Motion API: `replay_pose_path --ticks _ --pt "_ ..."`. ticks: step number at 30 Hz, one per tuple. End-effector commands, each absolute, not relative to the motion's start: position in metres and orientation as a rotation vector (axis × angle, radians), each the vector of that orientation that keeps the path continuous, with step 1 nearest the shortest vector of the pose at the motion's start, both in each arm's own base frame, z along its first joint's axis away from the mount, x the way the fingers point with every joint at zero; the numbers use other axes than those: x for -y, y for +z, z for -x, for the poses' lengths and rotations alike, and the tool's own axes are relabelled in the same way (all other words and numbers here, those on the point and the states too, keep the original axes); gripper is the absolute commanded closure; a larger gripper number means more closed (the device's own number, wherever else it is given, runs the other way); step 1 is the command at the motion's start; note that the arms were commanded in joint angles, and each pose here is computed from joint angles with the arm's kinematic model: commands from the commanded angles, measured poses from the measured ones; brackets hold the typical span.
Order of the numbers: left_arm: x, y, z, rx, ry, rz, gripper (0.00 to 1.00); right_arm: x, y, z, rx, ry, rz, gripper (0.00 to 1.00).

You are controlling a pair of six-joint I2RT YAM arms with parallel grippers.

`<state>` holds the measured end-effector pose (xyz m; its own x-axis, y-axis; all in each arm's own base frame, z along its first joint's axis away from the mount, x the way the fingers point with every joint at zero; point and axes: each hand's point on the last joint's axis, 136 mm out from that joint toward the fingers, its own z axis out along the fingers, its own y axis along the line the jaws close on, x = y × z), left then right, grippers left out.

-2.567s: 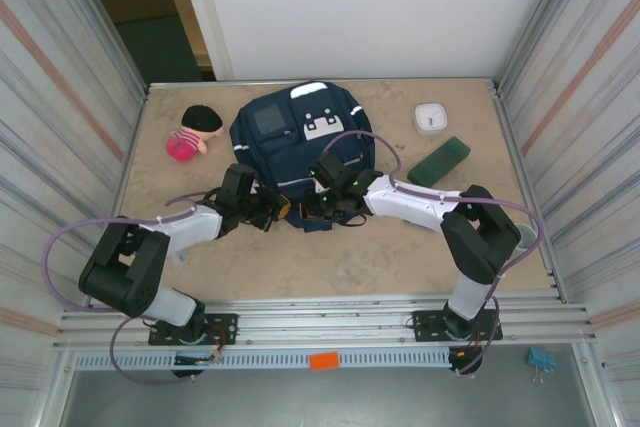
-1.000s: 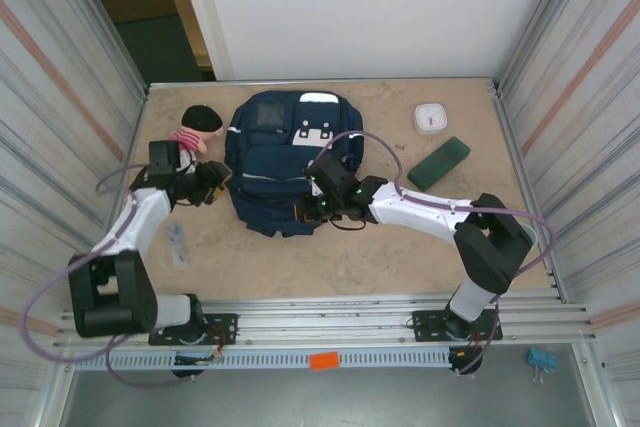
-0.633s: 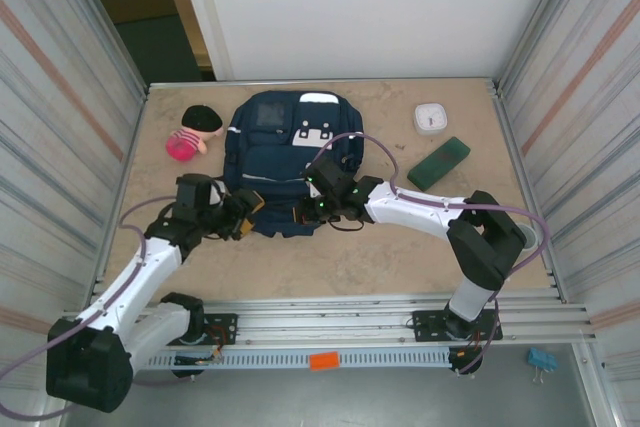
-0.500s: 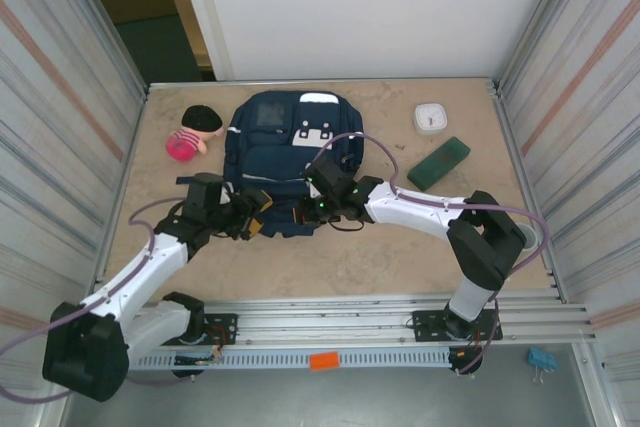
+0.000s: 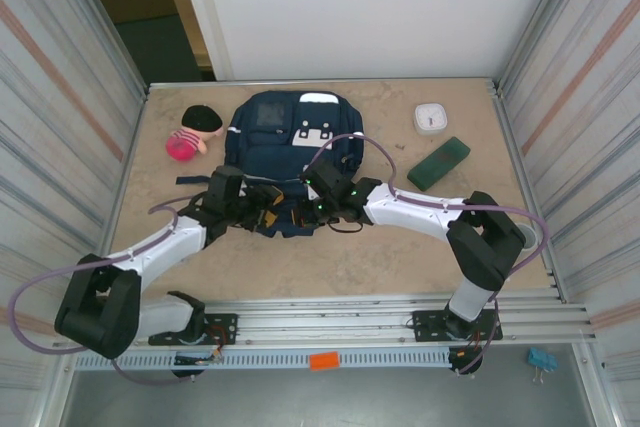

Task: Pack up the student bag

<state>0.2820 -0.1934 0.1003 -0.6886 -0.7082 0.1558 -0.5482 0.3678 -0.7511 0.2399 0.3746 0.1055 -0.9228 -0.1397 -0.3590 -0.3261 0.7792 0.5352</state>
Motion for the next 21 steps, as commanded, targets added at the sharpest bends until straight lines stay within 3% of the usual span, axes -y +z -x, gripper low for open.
replay_pose_path --ticks 1,4,5,11,21 --pt "0.195 0.102 -0.292 -2.420 -1.195 1.132 0.68 -0.380 0.117 -0.236 -2.638 0.912 0.406 1.00" --pt "0.191 0.094 -0.287 -2.447 -1.166 1.139 0.96 -0.372 0.117 -0.241 -2.637 0.897 0.383 1.00" --pt "0.189 0.094 -0.284 -2.462 -1.144 1.121 1.00 -0.367 0.117 -0.244 -2.638 0.886 0.374 1.00" --pt "0.160 0.110 -0.269 -2.489 -0.963 1.032 1.00 -0.315 0.099 -0.272 -2.675 0.770 0.278 1.00" --pt "0.131 0.142 -0.254 -2.386 -1.059 1.081 1.00 -0.231 0.088 -0.344 -2.666 0.697 0.110 1.00"
